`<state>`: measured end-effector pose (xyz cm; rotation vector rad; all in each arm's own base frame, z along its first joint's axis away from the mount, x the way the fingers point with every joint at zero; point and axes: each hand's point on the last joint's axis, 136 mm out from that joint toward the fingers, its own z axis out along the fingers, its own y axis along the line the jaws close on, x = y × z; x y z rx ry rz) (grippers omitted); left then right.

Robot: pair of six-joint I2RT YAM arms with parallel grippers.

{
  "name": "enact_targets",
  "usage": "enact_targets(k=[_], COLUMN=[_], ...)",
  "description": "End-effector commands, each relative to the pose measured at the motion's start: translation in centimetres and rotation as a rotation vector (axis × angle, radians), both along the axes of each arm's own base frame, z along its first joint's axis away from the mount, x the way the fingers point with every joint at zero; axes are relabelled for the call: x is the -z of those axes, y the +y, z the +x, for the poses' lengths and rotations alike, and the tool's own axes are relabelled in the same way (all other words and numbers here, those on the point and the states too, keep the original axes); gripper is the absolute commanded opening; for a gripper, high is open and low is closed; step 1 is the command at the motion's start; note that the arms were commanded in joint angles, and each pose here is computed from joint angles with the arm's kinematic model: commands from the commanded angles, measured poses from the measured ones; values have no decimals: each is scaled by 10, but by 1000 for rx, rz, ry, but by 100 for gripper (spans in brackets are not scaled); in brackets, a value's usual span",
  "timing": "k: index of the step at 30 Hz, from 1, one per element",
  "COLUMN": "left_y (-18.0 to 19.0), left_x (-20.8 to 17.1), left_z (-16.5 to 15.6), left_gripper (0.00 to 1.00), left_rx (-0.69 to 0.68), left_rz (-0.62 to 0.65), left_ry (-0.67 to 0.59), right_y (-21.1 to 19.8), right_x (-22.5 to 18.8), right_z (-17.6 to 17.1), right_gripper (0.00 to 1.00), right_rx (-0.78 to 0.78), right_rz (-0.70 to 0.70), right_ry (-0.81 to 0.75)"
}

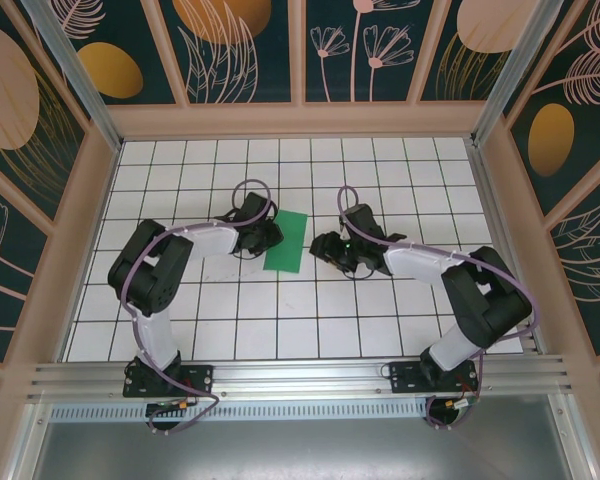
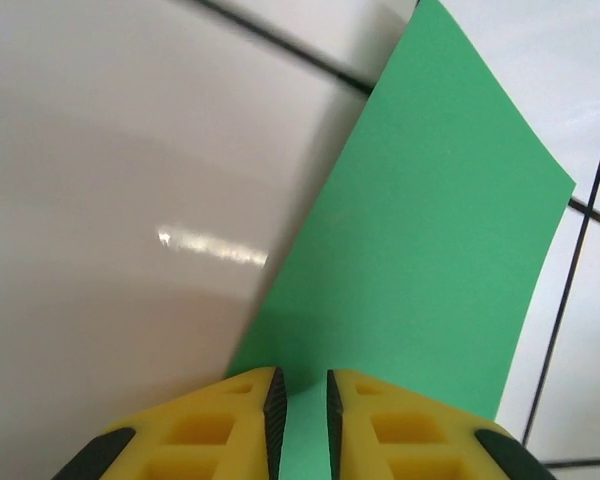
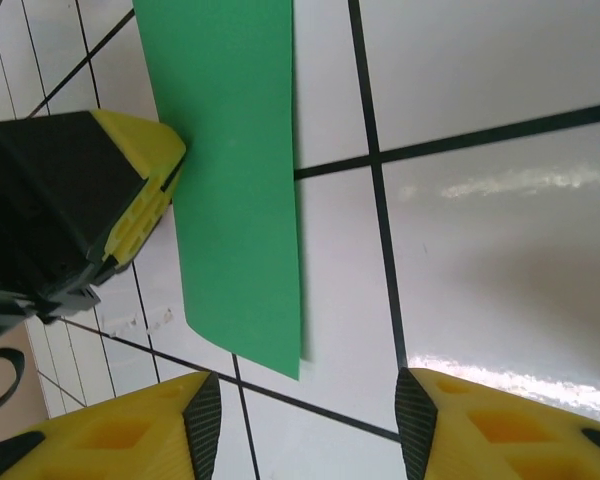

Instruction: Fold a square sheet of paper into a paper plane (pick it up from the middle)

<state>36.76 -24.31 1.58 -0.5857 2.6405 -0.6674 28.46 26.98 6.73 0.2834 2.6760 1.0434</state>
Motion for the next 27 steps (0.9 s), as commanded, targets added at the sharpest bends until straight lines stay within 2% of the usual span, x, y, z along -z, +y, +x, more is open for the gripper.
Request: enact_targets(k=[1,7,15,22,27], left_y=[-6,-1,4,3,3], left_x=[18,16,22,25,24], left_z=[-46,-62,-69,-72,-72], left_gripper=[25,24,23,23,23], left_rx=[-63,-124,-128,-118,-111], left_rz=[-52,-65,-64,-66,-64], left_ry=[149,149,158,166,164], right_y=[-1,10,28,32,39], right_x=[3,7,21,30,32], right_z=[-16,-40,-66,-68,-69], right_gripper=[52,51,51,51,51], right_rx=[0,-30,-81,-86,-106], right_rz=[-10,18,15,-43,-24], right_ry=[37,94,166,177,184])
